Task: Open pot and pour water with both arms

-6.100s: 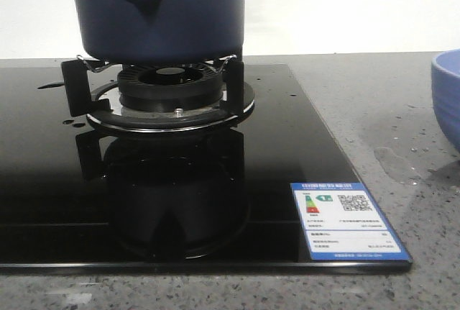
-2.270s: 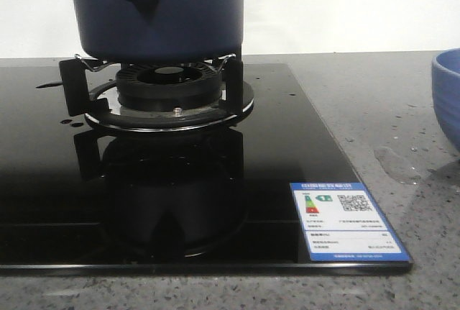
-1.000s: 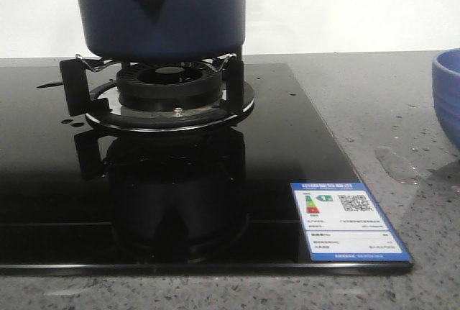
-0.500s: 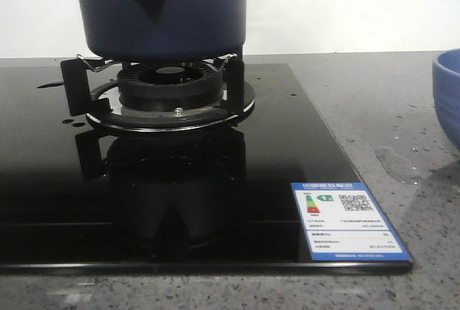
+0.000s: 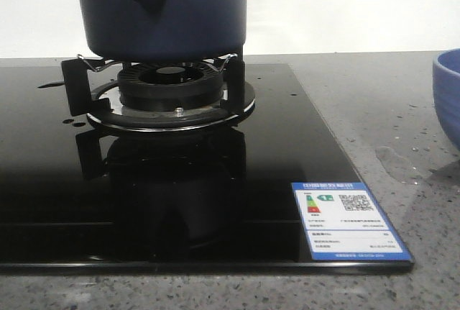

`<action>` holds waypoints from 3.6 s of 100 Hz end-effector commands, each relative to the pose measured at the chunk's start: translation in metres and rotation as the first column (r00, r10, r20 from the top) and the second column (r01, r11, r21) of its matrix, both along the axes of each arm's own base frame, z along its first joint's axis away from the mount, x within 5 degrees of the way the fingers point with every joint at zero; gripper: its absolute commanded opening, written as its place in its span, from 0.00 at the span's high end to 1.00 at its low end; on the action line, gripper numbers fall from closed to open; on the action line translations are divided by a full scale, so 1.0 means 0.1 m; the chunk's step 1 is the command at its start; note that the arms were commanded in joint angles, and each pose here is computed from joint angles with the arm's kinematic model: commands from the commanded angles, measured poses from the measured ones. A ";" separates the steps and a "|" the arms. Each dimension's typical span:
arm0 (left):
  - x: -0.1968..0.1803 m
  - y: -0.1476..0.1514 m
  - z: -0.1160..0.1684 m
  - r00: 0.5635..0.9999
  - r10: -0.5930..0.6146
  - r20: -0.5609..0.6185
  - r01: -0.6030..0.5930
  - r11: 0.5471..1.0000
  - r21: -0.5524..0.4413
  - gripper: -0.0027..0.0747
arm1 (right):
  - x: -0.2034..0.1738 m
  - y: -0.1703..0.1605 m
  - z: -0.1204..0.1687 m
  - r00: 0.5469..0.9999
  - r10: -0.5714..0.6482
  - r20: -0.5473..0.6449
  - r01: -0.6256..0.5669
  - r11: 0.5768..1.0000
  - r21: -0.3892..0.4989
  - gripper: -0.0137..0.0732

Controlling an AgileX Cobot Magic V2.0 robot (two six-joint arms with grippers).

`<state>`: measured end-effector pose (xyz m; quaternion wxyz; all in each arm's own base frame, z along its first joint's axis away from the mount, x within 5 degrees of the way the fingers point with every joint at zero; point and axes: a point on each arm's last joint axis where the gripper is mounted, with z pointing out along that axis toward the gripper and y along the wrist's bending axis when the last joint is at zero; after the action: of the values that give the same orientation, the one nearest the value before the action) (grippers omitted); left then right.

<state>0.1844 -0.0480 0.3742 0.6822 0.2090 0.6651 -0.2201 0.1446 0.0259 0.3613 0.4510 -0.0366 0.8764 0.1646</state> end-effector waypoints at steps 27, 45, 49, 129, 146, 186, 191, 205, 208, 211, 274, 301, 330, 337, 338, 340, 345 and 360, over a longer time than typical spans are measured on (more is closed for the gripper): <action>-0.23 -0.05 0.12 0.998 0.025 0.062 -0.019 0.996 -0.092 0.51 | 0.24 -0.34 0.03 0.925 -0.307 -0.222 0.257 0.939 -0.230 0.21; -0.25 -0.08 0.12 0.998 0.007 0.062 0.000 0.994 -0.107 0.51 | 0.43 -0.39 -0.23 0.888 -0.323 -0.328 0.251 0.937 -0.243 0.26; -0.25 -0.09 0.13 0.998 0.000 0.062 0.007 0.994 -0.110 0.51 | 0.46 -0.40 -0.29 0.880 -0.329 -0.343 0.259 0.937 -0.235 0.26; -0.28 -0.13 0.13 0.997 -0.044 0.071 0.052 0.992 -0.115 0.52 | 0.42 -0.34 -0.51 0.861 -0.273 -0.430 0.263 0.961 -0.083 0.91; -0.28 -0.13 0.13 0.997 -0.044 0.071 0.052 0.992 -0.115 0.52 | 0.48 -0.30 -0.10 0.888 -0.236 -0.394 0.225 0.971 -0.074 0.91; -0.28 -0.13 0.13 0.997 -0.044 0.071 0.052 0.992 -0.115 0.52 | 1.03 0.03 0.76 0.952 -0.047 -0.304 0.044 0.999 -0.016 0.91; -0.28 -0.13 0.13 0.997 -0.044 0.071 0.052 0.992 -0.115 0.52 | 1.12 0.08 0.83 0.954 -0.022 -0.299 0.019 1.000 -0.013 0.91; -0.28 -0.13 0.13 0.997 -0.044 0.071 0.052 0.992 -0.115 0.52 | 1.40 0.30 1.04 0.967 0.054 -0.249 -0.058 0.998 -0.012 0.91; -0.28 -0.13 0.13 0.997 -0.044 0.071 0.052 0.992 -0.115 0.52 | 1.47 0.36 1.06 0.968 0.072 -0.241 -0.077 0.997 -0.011 0.91; -0.28 -0.13 0.13 0.997 -0.044 0.071 0.052 0.992 -0.115 0.52 | 1.51 0.41 1.12 0.972 0.087 -0.218 -0.091 0.996 -0.010 0.91; -0.28 -0.13 0.13 0.997 -0.044 0.071 0.052 0.992 -0.115 0.52 | 2.17 1.13 1.26 0.985 0.123 0.124 -0.090 0.965 -0.247 0.91; -0.27 -0.13 0.13 0.997 -0.041 0.070 0.049 0.992 -0.115 0.52 | 2.11 1.37 1.30 0.962 0.150 0.230 -0.041 0.907 -0.419 0.89; -0.27 -0.12 0.13 0.997 -0.039 0.069 0.046 0.992 -0.115 0.52 | 2.14 1.47 1.26 0.960 0.090 0.267 0.054 0.872 -0.486 0.89; -0.27 -0.12 0.13 0.997 -0.039 0.069 0.046 0.992 -0.115 0.52 | 2.13 1.49 1.26 0.957 0.093 0.273 0.059 0.864 -0.501 0.89; -0.27 -0.12 0.13 0.997 -0.039 0.069 0.046 0.992 -0.115 0.52 | 2.13 1.49 1.26 0.957 0.094 0.273 0.058 0.864 -0.501 0.89; -0.27 -0.12 0.13 0.997 -0.039 0.069 0.046 0.992 -0.115 0.52 | 2.13 1.50 1.26 0.956 0.096 0.276 0.059 0.861 -0.505 0.89; -0.27 -0.12 0.13 0.997 -0.039 0.069 0.046 0.992 -0.115 0.52 | 2.13 1.52 1.26 0.954 0.095 0.285 0.067 0.858 -0.509 0.89; -0.27 -0.12 0.13 0.997 -0.039 0.069 0.046 0.992 -0.115 0.52 | 2.07 1.60 1.32 0.934 0.088 0.347 0.126 0.826 -0.549 0.89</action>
<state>0.1635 -0.0583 0.3691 0.6889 0.2070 0.6566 -0.2269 0.3686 0.1931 0.4511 0.4880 -0.1995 0.8441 -0.0978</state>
